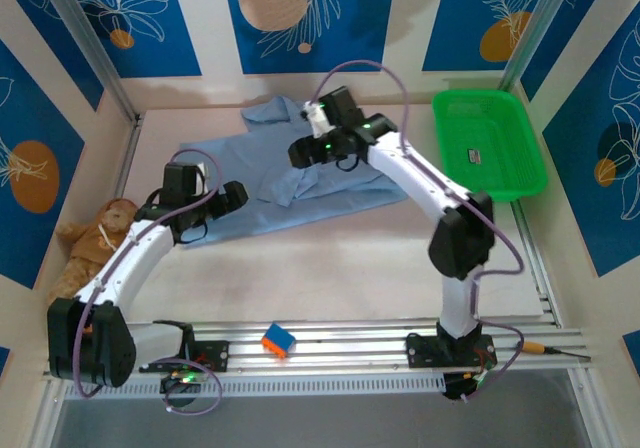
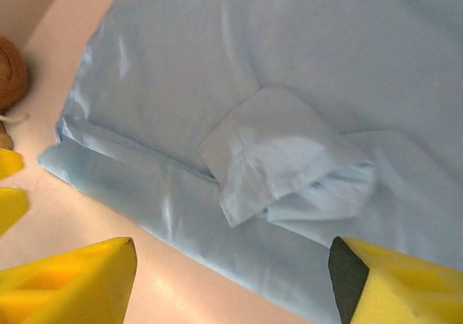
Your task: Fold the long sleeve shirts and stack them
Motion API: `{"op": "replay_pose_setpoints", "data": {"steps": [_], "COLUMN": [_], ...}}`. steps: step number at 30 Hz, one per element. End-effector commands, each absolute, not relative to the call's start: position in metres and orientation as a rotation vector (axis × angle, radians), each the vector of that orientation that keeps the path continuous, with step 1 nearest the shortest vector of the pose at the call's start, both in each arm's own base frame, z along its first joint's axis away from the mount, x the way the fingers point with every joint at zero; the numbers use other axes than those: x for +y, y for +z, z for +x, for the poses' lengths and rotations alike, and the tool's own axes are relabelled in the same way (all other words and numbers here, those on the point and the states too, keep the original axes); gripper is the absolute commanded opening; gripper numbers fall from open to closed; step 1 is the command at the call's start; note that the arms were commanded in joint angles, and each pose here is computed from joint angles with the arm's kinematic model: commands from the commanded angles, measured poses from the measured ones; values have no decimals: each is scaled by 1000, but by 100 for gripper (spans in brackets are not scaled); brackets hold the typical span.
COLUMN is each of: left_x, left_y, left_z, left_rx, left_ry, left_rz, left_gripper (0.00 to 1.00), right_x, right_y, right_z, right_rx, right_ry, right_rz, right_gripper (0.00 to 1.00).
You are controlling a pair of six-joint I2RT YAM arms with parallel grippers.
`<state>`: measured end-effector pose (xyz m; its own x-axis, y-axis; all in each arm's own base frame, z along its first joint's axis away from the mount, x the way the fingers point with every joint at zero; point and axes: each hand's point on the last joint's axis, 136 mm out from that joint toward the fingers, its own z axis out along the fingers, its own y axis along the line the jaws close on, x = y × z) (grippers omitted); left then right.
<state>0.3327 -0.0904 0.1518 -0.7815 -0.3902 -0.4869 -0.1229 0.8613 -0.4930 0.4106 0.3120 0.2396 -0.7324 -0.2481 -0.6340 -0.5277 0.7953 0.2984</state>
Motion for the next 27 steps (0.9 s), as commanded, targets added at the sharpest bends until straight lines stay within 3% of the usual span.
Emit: {"op": "replay_pose_setpoints", "data": {"steps": [1,5,8,15,27], "left_x": [-110,-141,-163,-201,-232], "left_y": [155,153,145,109,75], "left_z": [343,357,368,375,392], "left_rx": [2463,2542,2628,2695,2640], "left_ry": [-657,-592,-559,-787,-988], "left_rz": [-250,-8,74,-217,-602], "left_gripper": [99,96,87,77,80], "right_x": [266,224,210,209,212], "right_y": [238,192,162,120,63], "right_z": [422,430,441,478,502], "right_rx": [2449,2611,2659,2710,2797], "right_ry": [548,484,450,377,325], "right_rz": [-362,-162,-87,-79,-82], "right_gripper": [73,71,71,67,61]}}
